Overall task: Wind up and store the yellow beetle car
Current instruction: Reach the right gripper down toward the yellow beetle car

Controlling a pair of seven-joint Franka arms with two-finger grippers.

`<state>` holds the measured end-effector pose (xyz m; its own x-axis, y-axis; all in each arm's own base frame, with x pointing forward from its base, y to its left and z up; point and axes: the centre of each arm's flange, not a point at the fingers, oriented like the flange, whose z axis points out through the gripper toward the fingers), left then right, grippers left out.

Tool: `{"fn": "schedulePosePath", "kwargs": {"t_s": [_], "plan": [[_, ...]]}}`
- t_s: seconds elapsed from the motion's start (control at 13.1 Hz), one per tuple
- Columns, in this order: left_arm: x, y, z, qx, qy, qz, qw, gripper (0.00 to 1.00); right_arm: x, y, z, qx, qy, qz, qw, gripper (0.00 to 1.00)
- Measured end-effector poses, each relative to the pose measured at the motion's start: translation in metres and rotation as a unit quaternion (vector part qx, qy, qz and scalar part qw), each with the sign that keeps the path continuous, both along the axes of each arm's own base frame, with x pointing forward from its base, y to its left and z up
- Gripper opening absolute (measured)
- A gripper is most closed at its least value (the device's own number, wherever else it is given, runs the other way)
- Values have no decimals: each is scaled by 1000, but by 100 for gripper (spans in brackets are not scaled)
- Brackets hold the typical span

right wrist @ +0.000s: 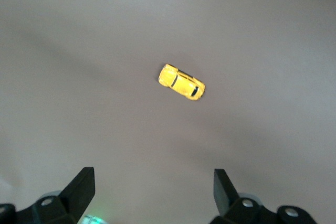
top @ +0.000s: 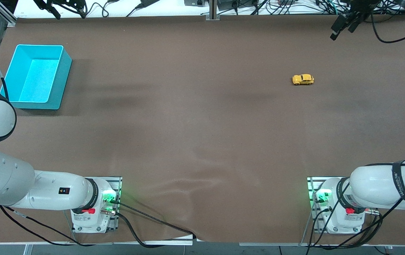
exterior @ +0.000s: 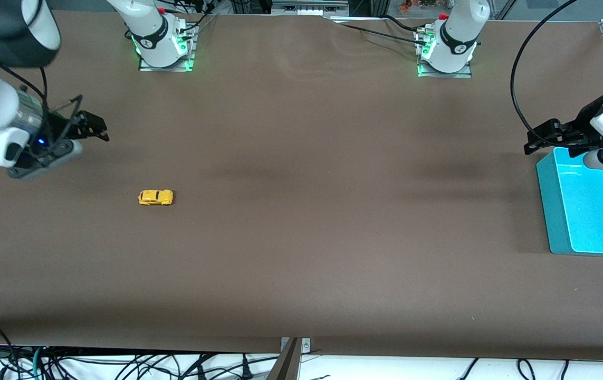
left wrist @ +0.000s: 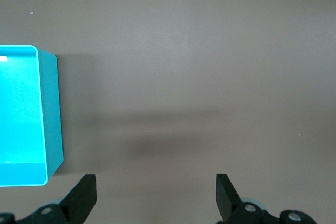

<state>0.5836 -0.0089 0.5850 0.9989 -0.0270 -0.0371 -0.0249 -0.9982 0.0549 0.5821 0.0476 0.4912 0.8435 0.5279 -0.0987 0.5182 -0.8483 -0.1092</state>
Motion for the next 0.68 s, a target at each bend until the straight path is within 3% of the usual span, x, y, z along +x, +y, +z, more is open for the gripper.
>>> {"fn": "schedulePosePath", "kwargs": {"t_s": [0.3, 0.53, 0.68], "plan": [[0, 0, 0, 0, 0, 0, 1000, 100, 19, 3, -62, 13, -33, 135, 990, 100], [0, 0, 0, 0, 0, 0, 1000, 100, 29, 1, -114, 4, -63, 243, 968, 100], [0, 0, 0, 0, -1, 0, 1000, 100, 33, 1, -147, 0, -71, 284, 956, 100]]}}
